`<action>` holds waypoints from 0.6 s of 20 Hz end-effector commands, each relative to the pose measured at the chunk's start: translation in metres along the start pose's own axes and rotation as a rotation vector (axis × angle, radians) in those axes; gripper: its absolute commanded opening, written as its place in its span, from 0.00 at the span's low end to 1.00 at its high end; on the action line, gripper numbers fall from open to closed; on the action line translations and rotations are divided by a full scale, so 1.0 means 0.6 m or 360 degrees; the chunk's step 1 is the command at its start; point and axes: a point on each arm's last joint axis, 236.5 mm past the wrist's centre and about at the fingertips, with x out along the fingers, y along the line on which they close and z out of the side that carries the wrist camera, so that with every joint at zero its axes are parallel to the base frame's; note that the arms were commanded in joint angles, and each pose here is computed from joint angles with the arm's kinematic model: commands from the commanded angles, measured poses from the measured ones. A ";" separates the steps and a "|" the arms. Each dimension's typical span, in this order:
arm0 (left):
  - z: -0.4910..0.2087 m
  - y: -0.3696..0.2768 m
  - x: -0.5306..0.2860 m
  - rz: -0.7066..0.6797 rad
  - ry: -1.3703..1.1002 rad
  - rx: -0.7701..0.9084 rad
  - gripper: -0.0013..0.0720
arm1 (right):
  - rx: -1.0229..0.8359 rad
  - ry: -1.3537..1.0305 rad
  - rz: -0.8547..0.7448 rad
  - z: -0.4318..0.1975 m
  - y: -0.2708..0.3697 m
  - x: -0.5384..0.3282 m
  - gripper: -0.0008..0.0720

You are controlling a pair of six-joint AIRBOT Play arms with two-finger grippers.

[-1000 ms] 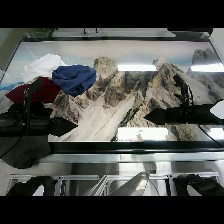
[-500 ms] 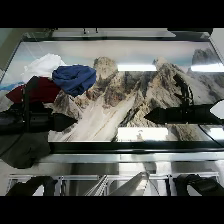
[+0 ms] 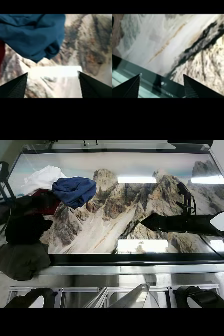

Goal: Fold the shirts.

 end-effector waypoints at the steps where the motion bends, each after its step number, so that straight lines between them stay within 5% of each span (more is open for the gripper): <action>1: -0.007 0.104 0.115 0.0128 0.0243 0.0117 0.99 | 0.0004 -0.0081 -0.0024 0.021 -0.008 0.002 0.82; 12: -0.067 0.081 0.375 -0.0084 0.0628 0.0227 0.99 | 0.0088 0.0020 -0.0063 0.010 -0.041 0.038 0.82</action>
